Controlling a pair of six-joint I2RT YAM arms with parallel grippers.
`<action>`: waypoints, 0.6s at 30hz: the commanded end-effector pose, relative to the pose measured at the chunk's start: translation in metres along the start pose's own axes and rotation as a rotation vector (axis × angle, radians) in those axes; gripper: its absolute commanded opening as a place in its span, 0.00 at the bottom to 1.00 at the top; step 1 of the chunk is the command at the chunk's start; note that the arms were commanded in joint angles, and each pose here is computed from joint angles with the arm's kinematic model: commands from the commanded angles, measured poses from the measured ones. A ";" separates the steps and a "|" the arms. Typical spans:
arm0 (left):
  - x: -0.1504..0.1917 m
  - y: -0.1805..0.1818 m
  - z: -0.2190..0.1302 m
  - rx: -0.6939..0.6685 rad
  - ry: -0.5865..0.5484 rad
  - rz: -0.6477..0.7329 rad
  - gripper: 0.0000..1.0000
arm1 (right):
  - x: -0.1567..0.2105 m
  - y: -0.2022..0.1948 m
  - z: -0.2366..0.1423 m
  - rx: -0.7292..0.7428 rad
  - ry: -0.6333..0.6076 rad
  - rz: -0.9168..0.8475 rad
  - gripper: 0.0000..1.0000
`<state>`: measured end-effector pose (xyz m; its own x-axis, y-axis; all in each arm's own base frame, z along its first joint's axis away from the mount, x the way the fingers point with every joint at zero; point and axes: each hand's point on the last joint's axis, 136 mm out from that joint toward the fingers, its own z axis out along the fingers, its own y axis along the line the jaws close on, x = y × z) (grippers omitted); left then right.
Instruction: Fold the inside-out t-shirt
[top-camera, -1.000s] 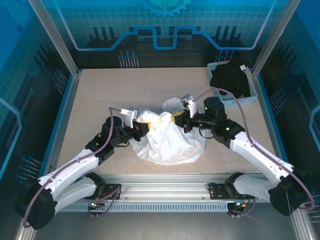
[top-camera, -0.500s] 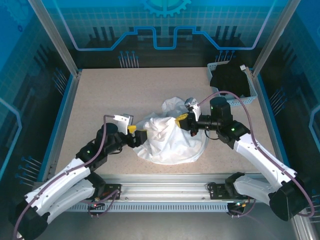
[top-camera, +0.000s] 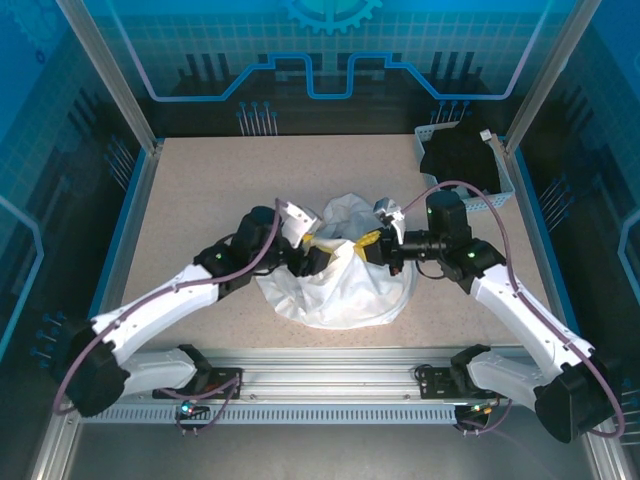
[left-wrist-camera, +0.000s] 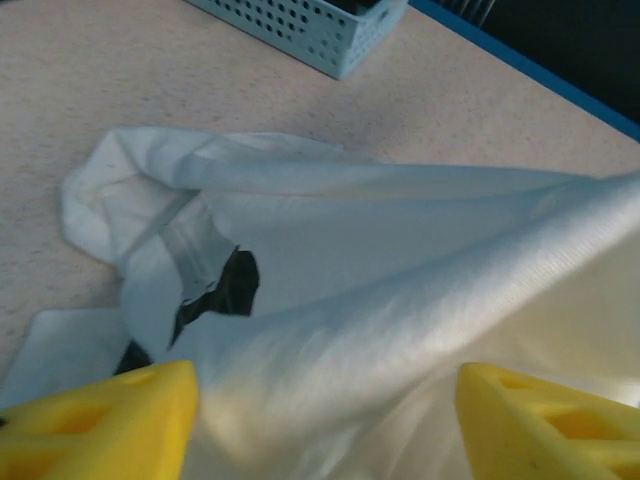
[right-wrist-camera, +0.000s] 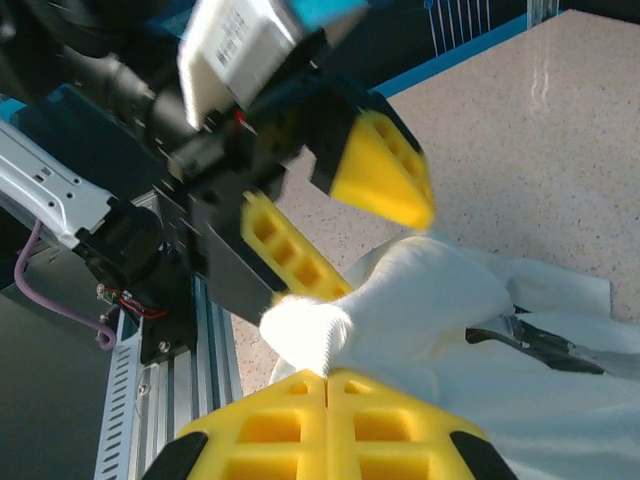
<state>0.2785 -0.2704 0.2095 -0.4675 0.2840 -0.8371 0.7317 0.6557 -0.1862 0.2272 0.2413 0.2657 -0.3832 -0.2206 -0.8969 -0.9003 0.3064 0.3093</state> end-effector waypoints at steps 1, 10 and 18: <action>-0.005 -0.023 0.012 0.139 0.051 0.095 0.51 | -0.015 0.006 -0.009 -0.035 -0.030 -0.033 0.00; -0.042 -0.036 -0.014 0.207 -0.019 -0.134 0.00 | -0.013 -0.031 -0.021 0.169 0.003 0.020 0.00; -0.064 -0.062 -0.057 0.513 -0.074 -0.398 0.00 | -0.023 -0.037 -0.019 0.211 -0.044 0.013 0.01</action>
<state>0.2543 -0.2875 0.2867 -0.6458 0.0580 -0.7613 0.7086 0.4169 -0.5693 0.2596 0.2177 0.2661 -0.4098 -0.2046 -0.8889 -0.8336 0.4798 0.2739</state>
